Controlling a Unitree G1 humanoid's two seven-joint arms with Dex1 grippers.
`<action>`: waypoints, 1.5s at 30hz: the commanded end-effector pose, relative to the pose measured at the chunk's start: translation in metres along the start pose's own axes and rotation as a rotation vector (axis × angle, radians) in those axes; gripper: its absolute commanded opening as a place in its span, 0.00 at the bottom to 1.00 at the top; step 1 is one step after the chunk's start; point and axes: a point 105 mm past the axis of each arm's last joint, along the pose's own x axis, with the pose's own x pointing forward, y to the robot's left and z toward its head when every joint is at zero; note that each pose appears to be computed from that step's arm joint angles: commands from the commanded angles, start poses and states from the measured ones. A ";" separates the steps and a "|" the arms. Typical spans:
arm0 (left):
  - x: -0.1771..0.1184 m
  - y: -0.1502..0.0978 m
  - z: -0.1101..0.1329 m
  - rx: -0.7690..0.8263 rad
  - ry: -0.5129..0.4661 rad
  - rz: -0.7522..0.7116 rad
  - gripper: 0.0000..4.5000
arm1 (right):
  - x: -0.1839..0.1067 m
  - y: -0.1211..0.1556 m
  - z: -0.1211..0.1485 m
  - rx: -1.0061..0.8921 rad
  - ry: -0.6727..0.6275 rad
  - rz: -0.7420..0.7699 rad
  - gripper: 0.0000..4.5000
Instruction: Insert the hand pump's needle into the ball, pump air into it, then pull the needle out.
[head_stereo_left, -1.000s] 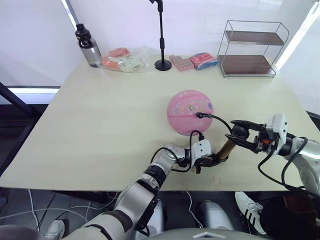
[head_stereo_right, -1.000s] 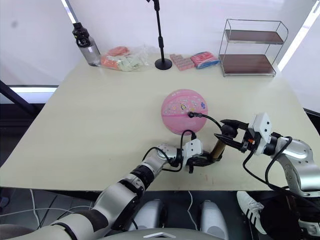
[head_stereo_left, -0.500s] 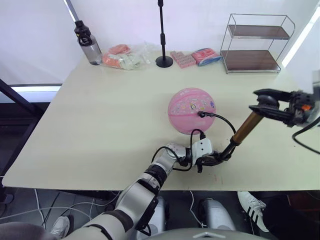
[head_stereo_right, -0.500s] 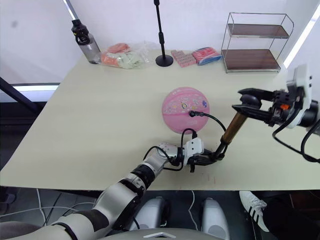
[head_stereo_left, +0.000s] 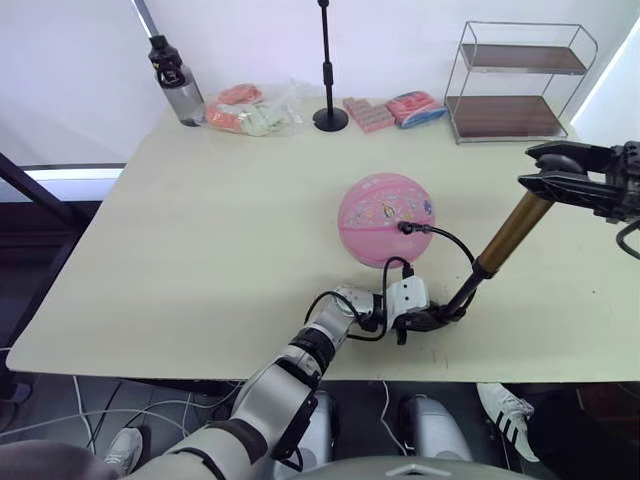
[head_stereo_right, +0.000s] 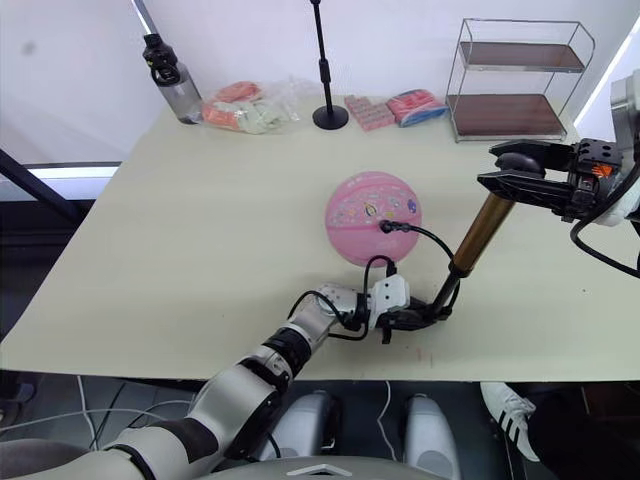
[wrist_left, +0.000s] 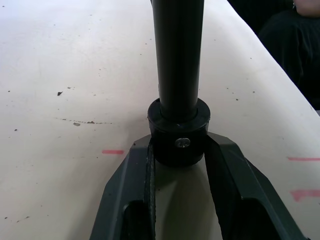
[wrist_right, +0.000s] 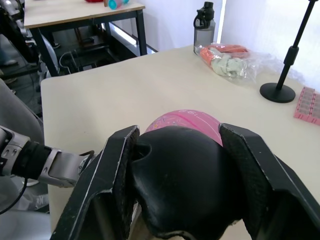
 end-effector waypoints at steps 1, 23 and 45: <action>-0.009 -0.018 -0.045 -0.118 0.138 -0.020 0.22 | 0.005 0.008 -0.015 -0.031 0.006 0.014 0.45; -0.011 -0.018 -0.046 -0.119 0.142 -0.018 0.22 | 0.030 0.045 -0.170 0.046 0.152 0.009 0.45; -0.011 -0.020 -0.047 -0.120 0.143 -0.029 0.22 | 0.001 0.011 -0.032 -0.115 -0.052 0.020 0.45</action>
